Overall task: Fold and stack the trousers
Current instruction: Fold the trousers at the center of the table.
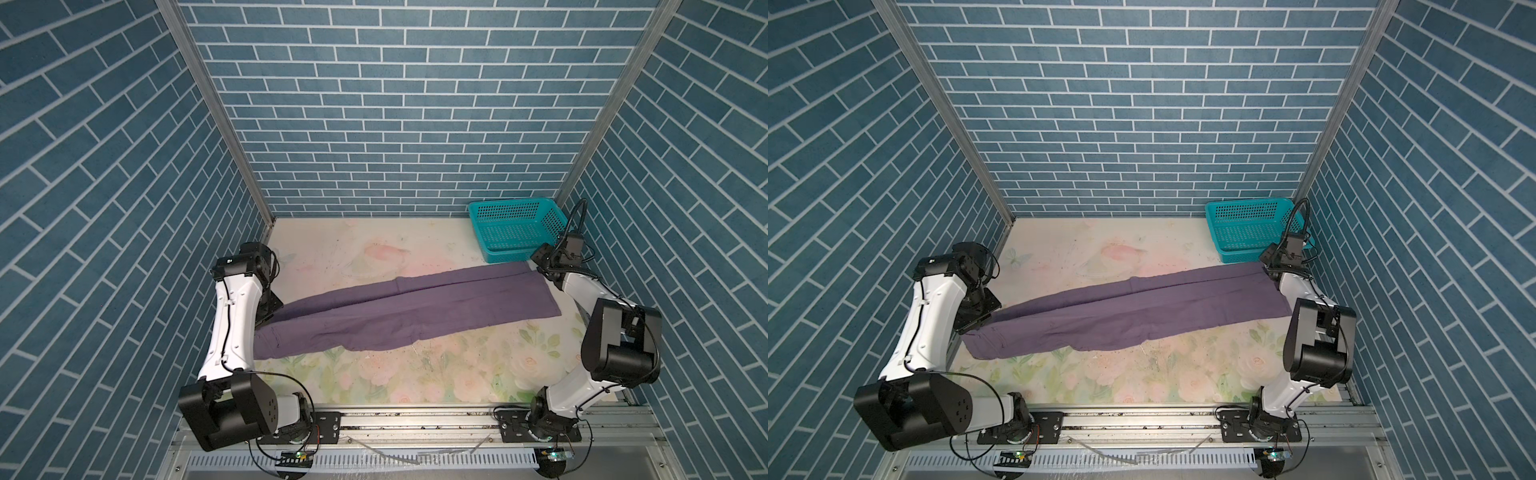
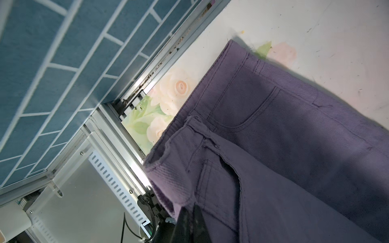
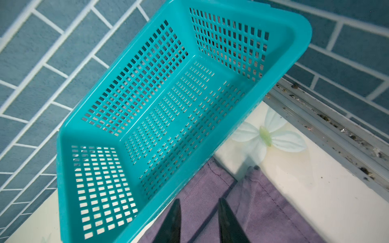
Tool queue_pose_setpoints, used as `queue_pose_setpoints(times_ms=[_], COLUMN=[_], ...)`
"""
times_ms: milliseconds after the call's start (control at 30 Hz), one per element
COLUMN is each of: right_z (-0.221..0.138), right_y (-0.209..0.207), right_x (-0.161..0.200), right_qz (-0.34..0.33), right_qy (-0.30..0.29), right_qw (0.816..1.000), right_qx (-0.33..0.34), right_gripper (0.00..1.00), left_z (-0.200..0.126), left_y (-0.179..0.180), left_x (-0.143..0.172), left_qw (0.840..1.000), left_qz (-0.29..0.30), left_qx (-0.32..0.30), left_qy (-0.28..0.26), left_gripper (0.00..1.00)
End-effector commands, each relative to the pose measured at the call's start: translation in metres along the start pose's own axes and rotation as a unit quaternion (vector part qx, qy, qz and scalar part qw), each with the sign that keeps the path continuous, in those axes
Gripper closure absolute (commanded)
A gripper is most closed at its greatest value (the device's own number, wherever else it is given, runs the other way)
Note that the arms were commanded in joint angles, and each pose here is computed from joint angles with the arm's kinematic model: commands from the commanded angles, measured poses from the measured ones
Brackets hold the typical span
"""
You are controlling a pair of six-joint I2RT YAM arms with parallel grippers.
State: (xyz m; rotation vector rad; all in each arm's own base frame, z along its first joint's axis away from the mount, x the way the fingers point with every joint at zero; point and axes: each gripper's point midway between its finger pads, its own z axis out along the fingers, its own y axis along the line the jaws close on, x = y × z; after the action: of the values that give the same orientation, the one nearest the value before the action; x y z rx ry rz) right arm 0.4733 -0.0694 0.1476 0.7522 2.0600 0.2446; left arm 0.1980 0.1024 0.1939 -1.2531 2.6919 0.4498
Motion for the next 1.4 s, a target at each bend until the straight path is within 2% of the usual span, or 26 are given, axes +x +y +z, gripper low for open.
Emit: queue_pose_setpoints(times_ms=[0, 233, 400, 467, 567, 700, 900, 1000, 1133, 1167, 1367], right_z=[-0.006, 0.007, 0.04, 0.048, 0.05, 0.053, 0.067, 0.072, 0.073, 0.07, 0.034], right_y=[0.002, -0.015, -0.046, -0.064, -0.081, -0.083, -0.071, -0.067, -0.059, -0.058, -0.057], right_x=[0.003, 0.02, 0.047, 0.052, 0.049, 0.037, 0.033, 0.036, 0.037, 0.034, 0.008], right_qz=[0.017, 0.02, 0.119, 0.139, 0.115, 0.089, 0.081, 0.076, 0.076, 0.077, 0.069], right_qy=[-0.003, 0.038, 0.105, 0.116, 0.117, 0.104, 0.11, 0.112, 0.116, 0.114, 0.077], right_qw=[1.0, 0.999, 0.987, 0.983, 0.985, 0.988, 0.99, 0.99, 0.989, 0.99, 0.992], right_qx=[-0.01, 0.026, -0.001, 0.012, 0.052, 0.065, 0.04, 0.042, 0.042, 0.042, 0.069], right_gripper=[0.69, 0.66, 0.66, 0.66, 0.6, 0.44, 0.43, 0.54, 0.93, 1.0, 1.0], left_z=[-0.01, 0.017, 0.032, 0.038, 0.047, 0.057, 0.068, 0.073, 0.078, 0.078, 0.06], left_y=[0.013, -0.026, -0.042, -0.046, -0.052, -0.058, -0.073, -0.078, -0.078, -0.077, -0.06], left_x=[-0.003, -0.023, -0.035, -0.036, -0.037, -0.038, -0.042, -0.043, -0.044, -0.044, -0.038], left_qw=[1.0, 1.0, 0.999, 0.999, 0.998, 0.998, 0.997, 0.996, 0.995, 0.995, 0.996], left_qz=[0.008, 0.021, 0.035, 0.043, 0.05, 0.057, 0.067, 0.073, 0.073, 0.071, 0.055], left_qx=[-0.018, 0.003, 0.004, 0.005, 0.008, 0.015, 0.033, 0.037, 0.044, 0.049, 0.068], left_qy=[-0.008, 0.019, 0.026, 0.028, 0.031, 0.031, 0.036, 0.041, 0.048, 0.051, 0.035], left_gripper=[1.0, 1.0, 1.0, 1.0, 1.0, 1.0, 1.0, 1.0, 1.0, 1.0, 1.0])
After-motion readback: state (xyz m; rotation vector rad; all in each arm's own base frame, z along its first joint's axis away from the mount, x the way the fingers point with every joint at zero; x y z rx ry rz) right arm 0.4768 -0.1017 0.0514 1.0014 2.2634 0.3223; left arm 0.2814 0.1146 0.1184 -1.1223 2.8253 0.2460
